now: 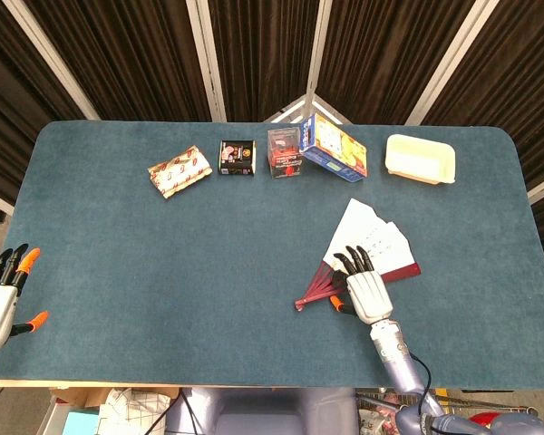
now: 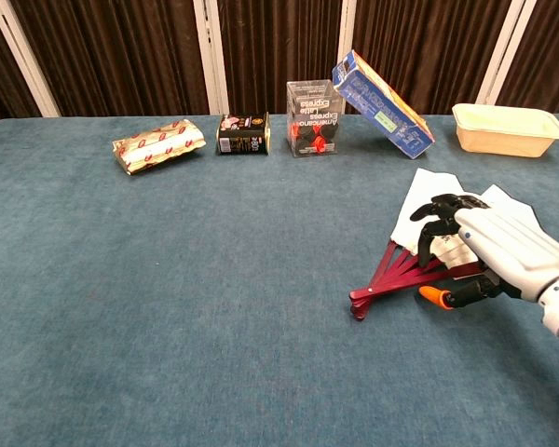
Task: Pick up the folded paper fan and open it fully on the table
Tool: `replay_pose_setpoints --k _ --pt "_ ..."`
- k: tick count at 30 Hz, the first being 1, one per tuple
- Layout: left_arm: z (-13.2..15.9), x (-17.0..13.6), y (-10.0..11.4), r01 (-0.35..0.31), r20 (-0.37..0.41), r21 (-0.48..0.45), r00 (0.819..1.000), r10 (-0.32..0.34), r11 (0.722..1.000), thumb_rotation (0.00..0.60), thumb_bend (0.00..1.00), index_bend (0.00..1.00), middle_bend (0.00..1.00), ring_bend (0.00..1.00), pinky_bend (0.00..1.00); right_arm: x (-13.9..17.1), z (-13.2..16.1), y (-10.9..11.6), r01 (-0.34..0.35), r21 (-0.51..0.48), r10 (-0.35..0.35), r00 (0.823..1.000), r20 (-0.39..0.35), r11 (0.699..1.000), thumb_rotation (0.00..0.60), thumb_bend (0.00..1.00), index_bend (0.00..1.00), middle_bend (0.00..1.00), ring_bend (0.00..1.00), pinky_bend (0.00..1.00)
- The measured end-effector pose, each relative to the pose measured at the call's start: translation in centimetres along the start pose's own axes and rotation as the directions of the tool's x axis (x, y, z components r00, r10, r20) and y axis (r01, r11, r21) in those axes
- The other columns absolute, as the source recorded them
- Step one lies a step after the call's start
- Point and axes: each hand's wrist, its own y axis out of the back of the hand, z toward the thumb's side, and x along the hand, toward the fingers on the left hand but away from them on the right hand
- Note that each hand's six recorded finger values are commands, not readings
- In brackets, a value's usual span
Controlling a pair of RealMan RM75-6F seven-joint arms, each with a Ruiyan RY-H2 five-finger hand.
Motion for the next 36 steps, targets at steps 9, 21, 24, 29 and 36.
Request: replay_pose_setpoints --k 9,21,24,29,36 --pt "0.0 0.0 0.0 -0.001 -0.004 0.000 1.000 0.001 1.000 0.600 0.00 0.00 0.00 0.00 0.00 0.1 0.1 -0.5 -0.010 -0.008 0.010 1.000 0.003 1.000 0.600 0.40 0.64 0.24 0.09 0.00" --pt "0.1 0.1 0.0 -0.004 -0.004 0.000 1.000 0.004 1.000 0.600 0.00 0.00 0.00 0.00 0.00 -0.1 0.4 -0.3 -0.002 -0.029 0.002 1.000 0.000 1.000 0.600 0.42 0.70 0.25 0.09 0.00" --pt "0.1 0.1 0.0 -0.006 -0.004 0.002 1.000 0.006 1.000 0.600 0.00 0.00 0.00 0.00 0.00 -0.3 0.8 0.3 0.013 -0.047 -0.013 1.000 -0.004 0.999 0.600 0.44 0.71 0.25 0.09 0.00" --pt "0.1 0.2 0.1 -0.010 -0.004 0.001 1.000 0.010 1.000 0.600 0.00 0.00 0.00 0.00 0.00 -1.1 1.6 1.9 0.048 -0.091 -0.049 0.999 -0.007 0.995 0.600 0.46 0.72 0.26 0.09 0.00" --pt "0.1 0.4 0.3 -0.021 -0.008 -0.004 1.000 0.021 1.000 0.600 0.00 0.00 0.00 0.00 0.00 -2.8 3.3 5.7 0.114 -0.177 -0.116 0.993 -0.001 0.978 0.600 0.46 0.75 0.27 0.09 0.00"
